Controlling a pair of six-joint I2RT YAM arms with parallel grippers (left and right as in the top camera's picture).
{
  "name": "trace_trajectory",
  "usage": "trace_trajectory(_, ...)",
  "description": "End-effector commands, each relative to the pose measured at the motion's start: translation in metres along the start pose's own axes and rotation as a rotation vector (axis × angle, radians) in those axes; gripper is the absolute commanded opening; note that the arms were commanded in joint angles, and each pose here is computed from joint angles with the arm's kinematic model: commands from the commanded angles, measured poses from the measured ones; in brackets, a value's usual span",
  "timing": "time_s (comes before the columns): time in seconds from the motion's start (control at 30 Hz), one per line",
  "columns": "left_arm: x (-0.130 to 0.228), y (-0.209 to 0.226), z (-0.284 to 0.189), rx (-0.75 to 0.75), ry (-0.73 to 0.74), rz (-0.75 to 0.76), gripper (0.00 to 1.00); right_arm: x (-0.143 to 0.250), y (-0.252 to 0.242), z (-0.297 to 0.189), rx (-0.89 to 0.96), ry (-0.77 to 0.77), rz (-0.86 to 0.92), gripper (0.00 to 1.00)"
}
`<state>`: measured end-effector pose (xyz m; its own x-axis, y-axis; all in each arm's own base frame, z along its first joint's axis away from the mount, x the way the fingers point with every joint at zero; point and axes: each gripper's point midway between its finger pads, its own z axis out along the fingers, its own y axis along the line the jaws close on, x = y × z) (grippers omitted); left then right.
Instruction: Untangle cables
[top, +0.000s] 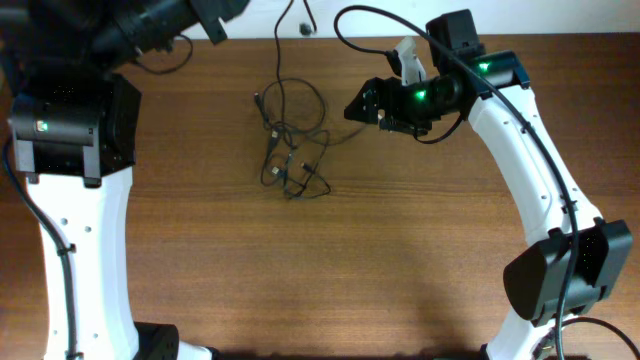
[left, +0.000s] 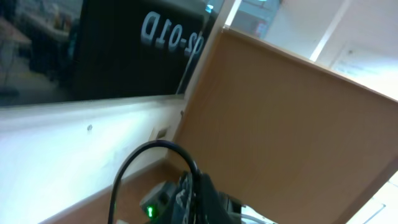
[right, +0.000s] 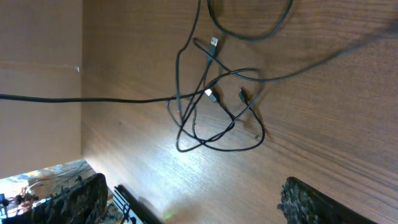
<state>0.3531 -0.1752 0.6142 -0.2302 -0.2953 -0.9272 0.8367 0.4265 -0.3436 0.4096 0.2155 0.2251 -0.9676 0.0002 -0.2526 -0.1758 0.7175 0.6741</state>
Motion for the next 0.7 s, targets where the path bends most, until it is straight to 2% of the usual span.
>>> trace_trajectory(0.0,-0.046,-0.024,-0.019,-0.037,-0.166,0.092,0.00,0.001,0.000,0.007,-0.011,0.017,0.001,0.90)
trace_trajectory(0.1,-0.082,-0.036,-0.043,-0.099,-0.317,0.165,0.00,0.005,0.001,0.017,-0.012,0.040,-0.005,0.90)
trace_trajectory(0.3,-0.131,-0.073,-0.095,-0.192,-0.533,0.315,0.00,0.005,-0.003,0.021,0.013,0.038,-0.005,0.90)
trace_trajectory(0.5,-0.174,-0.085,-0.172,-0.508,-0.778,0.510,0.00,0.006,-0.004,0.021,0.014,0.042,-0.003,0.90)
trace_trajectory(0.67,-0.192,-0.071,-0.221,-0.728,-0.868,0.596,0.00,0.006,-0.004,0.021,0.015,0.044,-0.001,0.90)
